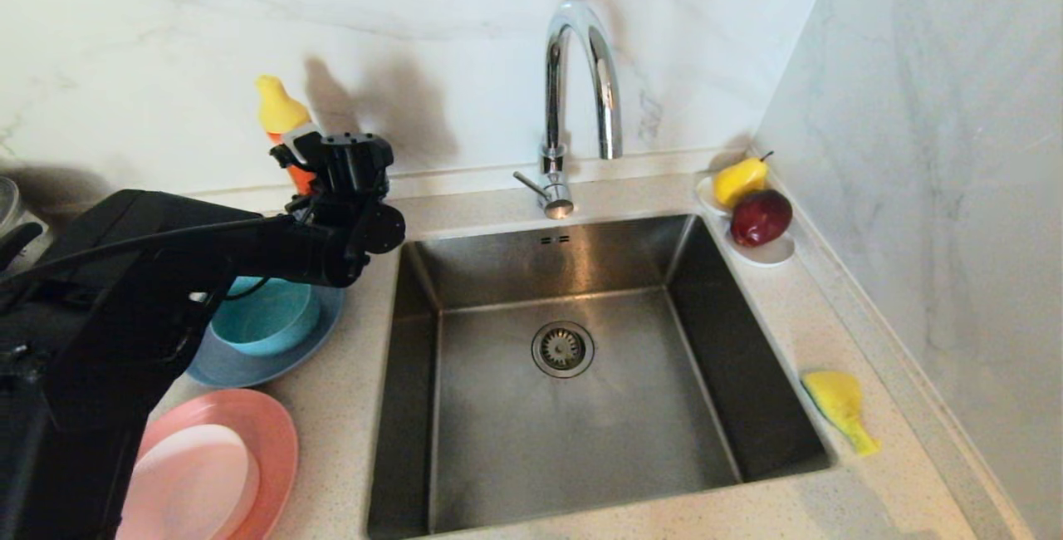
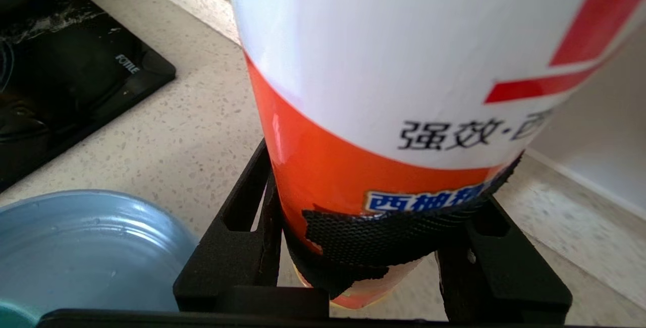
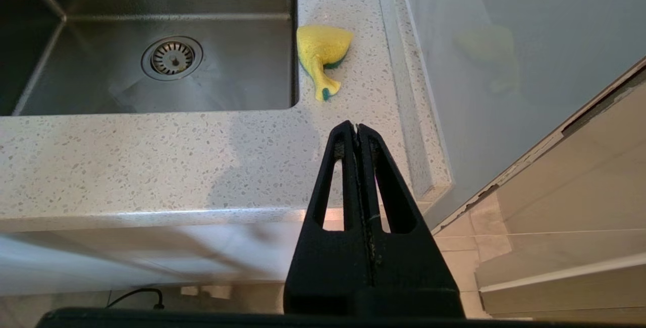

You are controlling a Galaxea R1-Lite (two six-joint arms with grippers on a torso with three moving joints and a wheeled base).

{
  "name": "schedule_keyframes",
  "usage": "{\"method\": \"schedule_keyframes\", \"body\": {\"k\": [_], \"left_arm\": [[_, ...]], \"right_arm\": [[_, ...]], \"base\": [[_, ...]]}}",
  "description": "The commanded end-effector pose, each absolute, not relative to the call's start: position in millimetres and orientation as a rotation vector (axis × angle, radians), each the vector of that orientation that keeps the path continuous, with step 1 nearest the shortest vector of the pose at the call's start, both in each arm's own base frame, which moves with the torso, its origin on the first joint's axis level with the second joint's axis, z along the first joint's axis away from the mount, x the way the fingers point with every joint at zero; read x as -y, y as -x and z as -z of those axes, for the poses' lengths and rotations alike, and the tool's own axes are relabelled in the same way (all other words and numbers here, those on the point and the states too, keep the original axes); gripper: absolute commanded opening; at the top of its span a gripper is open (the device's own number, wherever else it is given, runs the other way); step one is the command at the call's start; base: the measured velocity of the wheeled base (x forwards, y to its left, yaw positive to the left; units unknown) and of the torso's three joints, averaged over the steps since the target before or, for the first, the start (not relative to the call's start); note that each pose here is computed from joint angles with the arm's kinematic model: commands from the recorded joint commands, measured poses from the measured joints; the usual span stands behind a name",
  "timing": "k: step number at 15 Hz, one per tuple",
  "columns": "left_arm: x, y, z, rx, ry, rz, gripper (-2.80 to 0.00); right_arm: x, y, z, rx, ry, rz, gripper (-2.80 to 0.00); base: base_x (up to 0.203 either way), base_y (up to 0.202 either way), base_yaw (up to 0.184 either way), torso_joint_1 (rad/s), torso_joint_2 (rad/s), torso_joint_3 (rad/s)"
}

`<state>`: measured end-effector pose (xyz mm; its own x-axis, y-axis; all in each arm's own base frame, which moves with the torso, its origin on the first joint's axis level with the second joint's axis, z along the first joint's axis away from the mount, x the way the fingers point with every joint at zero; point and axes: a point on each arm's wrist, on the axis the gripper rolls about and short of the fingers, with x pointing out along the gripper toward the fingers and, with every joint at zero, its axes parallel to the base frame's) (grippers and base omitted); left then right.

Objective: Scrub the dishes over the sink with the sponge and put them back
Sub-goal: Place the dish soap on the table

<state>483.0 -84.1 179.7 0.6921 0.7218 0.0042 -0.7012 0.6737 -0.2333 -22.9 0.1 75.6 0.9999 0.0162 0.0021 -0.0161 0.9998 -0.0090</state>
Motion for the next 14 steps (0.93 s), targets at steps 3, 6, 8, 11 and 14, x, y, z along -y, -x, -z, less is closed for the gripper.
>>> {"method": "schedule_keyframes", "body": {"k": [3, 6, 8, 11, 14], "left_arm": [[85.8, -488.4, -171.4, 0.108, 0.236, -0.826, -2.80], [85.8, -488.6, -168.8, 0.109, 0.245, -0.834, -2.80], [85.7, -488.2, -166.0, 0.101, 0.240, -0.835, -2.80], [85.8, -488.8, -163.0, 0.095, 0.237, -0.836, -2.80], [85.8, -488.7, -162.4, 0.095, 0.236, -0.837, -2.80]], "right_arm": [[-0.1, 22.9, -75.6, 0.003, 0.009, -0.017, -2.80], [-0.1, 22.9, -75.6, 0.003, 0.009, -0.017, -2.80], [-0.1, 22.9, -75.6, 0.003, 0.009, -0.017, -2.80], [-0.1, 22.9, -75.6, 0.003, 0.009, -0.017, -2.80], [-0.1, 22.9, -75.6, 0.003, 0.009, -0.017, -2.80]], "base": [[0.000, 0.000, 0.000, 0.000, 0.00, 0.000], [0.000, 0.000, 0.000, 0.000, 0.00, 0.000], [0.000, 0.000, 0.000, 0.000, 0.00, 0.000], [0.000, 0.000, 0.000, 0.000, 0.00, 0.000], [0.000, 0.000, 0.000, 0.000, 0.00, 0.000]]}}
